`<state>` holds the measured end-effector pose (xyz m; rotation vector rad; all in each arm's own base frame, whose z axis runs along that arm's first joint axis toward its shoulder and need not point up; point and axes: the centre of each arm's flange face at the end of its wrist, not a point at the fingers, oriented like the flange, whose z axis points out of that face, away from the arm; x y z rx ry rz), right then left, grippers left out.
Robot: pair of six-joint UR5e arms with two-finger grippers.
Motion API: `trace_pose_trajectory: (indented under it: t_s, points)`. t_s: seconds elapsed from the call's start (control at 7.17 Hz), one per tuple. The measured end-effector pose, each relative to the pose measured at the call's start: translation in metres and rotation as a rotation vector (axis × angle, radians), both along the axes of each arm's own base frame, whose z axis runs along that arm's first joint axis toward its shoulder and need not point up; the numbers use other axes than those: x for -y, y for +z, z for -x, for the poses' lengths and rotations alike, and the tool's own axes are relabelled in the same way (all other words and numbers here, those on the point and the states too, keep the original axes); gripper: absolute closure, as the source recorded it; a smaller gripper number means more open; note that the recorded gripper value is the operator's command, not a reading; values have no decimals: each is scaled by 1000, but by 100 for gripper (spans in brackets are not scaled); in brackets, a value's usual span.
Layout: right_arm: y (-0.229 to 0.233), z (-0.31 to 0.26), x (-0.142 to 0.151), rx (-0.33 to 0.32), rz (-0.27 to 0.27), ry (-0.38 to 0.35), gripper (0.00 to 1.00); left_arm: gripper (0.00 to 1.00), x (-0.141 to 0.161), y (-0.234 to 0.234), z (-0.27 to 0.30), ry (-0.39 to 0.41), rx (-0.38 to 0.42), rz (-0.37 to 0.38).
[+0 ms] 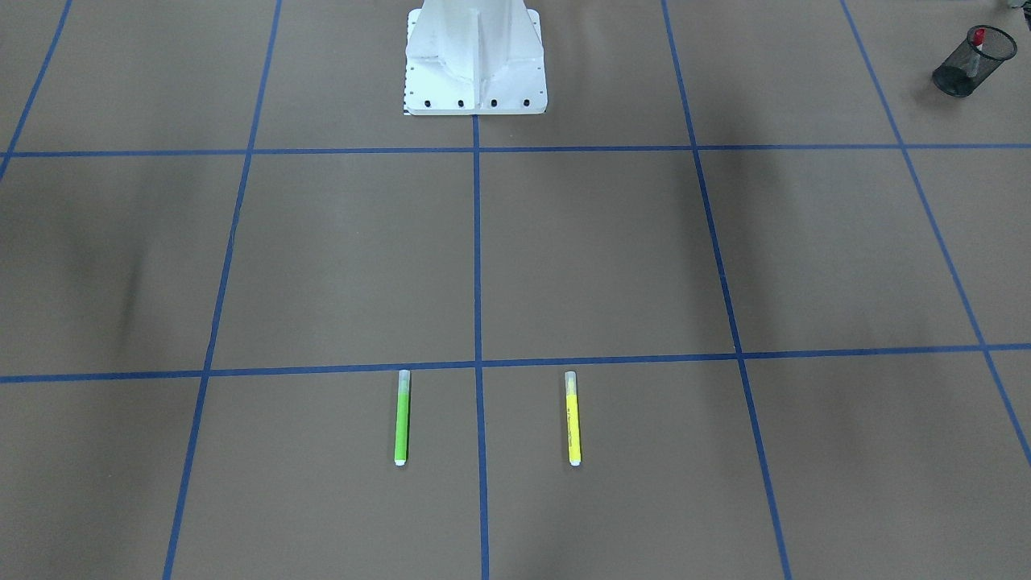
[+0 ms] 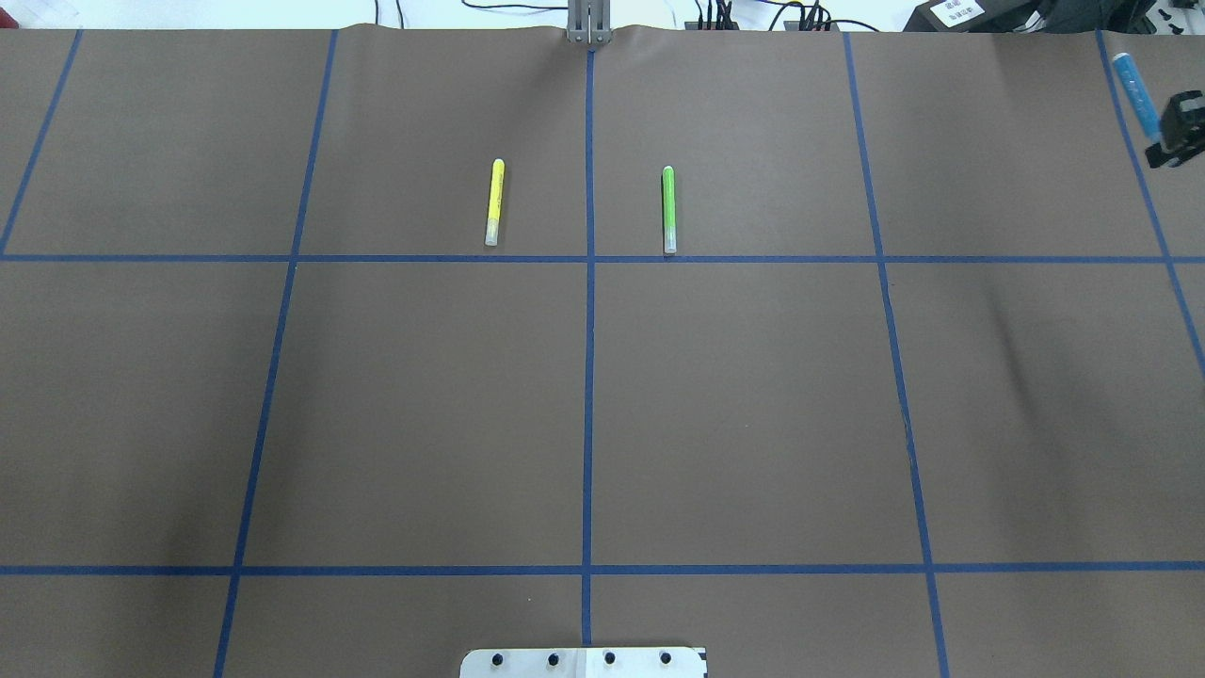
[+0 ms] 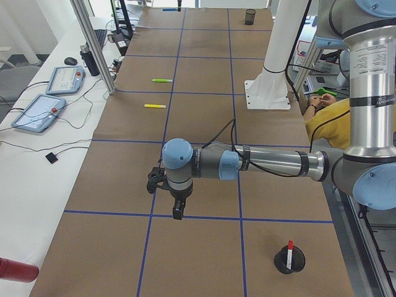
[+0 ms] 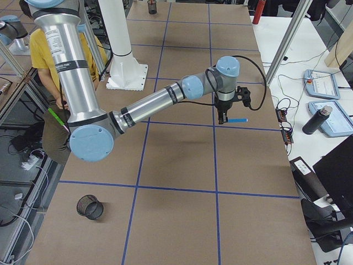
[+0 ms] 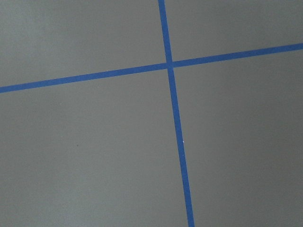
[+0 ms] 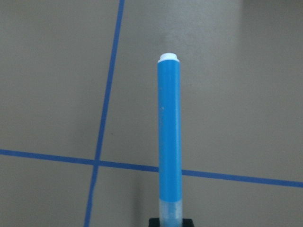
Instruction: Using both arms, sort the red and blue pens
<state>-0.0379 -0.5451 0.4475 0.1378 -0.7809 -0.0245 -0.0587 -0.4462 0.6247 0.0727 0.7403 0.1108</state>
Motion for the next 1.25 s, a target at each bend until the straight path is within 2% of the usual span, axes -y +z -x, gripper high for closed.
trace_pose_trajectory:
  t_s: [0.28,0.56,0.98,1.25]
  points:
    - [71,-78,-64,10,19,4,100,0,1,-2,0,0,-1,-5]
    - [135,-138,-146,39,86,64,100,0,3,-5,0,0,-2,-10]
    - [215,-183,-303,99,280,242,100,0,5,-7,0,1,-3,-23]
    - [246,-183,-395,213,460,388,100,0,5,-8,0,2,-4,-28]
